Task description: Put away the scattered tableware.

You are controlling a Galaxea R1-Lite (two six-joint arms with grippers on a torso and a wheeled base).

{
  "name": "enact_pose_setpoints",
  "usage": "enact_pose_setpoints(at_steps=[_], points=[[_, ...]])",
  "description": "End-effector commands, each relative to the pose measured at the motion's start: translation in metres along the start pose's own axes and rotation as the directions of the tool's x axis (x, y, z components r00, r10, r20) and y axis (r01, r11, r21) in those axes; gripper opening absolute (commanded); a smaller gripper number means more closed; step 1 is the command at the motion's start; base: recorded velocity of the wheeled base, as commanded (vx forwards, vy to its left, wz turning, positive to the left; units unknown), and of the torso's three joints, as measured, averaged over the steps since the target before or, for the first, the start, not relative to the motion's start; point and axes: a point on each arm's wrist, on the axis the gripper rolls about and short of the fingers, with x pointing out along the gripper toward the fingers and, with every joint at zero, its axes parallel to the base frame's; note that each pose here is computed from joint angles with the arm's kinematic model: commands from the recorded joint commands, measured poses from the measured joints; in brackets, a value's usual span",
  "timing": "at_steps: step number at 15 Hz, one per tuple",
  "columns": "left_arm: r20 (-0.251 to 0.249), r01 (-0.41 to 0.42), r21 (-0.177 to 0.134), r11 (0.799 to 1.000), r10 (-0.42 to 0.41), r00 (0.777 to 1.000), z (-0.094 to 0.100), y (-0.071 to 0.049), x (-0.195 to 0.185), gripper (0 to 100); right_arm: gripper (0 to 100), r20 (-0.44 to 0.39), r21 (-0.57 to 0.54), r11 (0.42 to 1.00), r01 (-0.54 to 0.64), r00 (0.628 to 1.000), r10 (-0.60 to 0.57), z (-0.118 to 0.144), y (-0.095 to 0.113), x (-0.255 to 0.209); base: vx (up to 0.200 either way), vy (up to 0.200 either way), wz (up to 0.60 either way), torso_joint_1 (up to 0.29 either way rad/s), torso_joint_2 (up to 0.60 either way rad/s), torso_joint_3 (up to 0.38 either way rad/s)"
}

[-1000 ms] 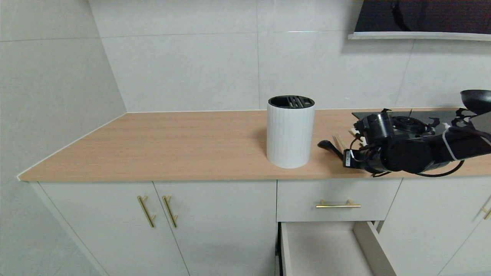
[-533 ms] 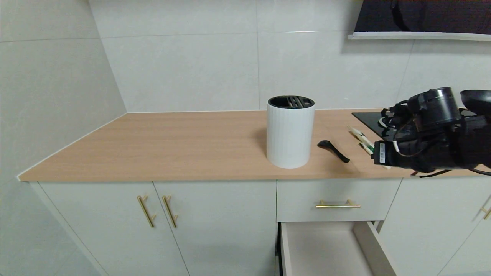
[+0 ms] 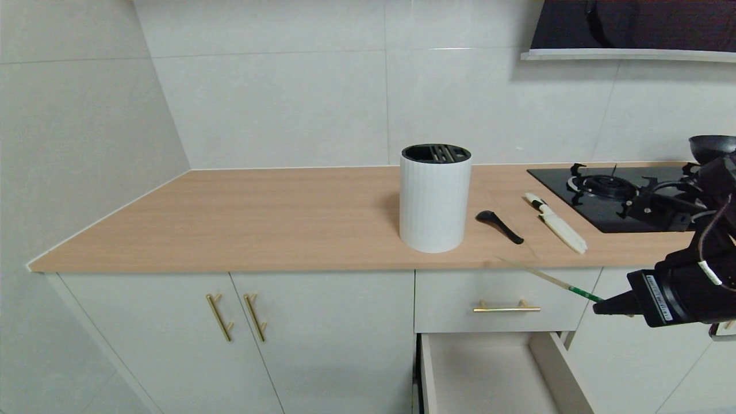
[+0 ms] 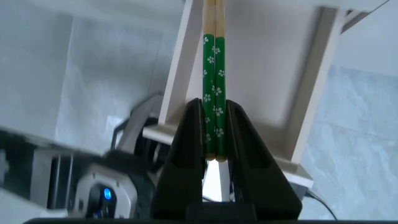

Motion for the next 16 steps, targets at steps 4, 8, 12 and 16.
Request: enact_pose_setpoints(at_steps=[4, 8, 12, 16], points=[[-0.001, 0.0, 0.0, 1.0, 0.0, 1.0, 0.0, 0.0, 0.0, 100, 0, -0.099, -0.032, 0.999, -0.018, 0.995, 0.014, -0.007, 0.007, 0.023, 0.0, 0.0, 0.0, 0.0, 0.0, 0.0], [-0.001, 0.0, 0.0, 1.0, 0.0, 1.0, 0.0, 0.0, 0.0, 100, 0, -0.156, -0.067, 0.997, -0.031, 0.988, 0.02, -0.014, 0.015, 0.035, 0.0, 0.0, 0.0, 0.0, 0.0, 0.0], [-0.001, 0.0, 0.0, 1.0, 0.0, 1.0, 0.0, 0.0, 0.0, 100, 0, -0.221, -0.097, 0.995, -0.035, 0.975, 0.013, -0.018, 0.018, 0.053, 0.0, 0.0, 0.0, 0.0, 0.0, 0.0], [-0.001, 0.0, 0.0, 1.0, 0.0, 1.0, 0.0, 0.0, 0.0, 100, 0, -0.255, -0.106, 0.994, -0.035, 0.967, 0.007, -0.019, 0.021, 0.063, 0.0, 0.0, 0.0, -0.037, 0.09, 0.052]])
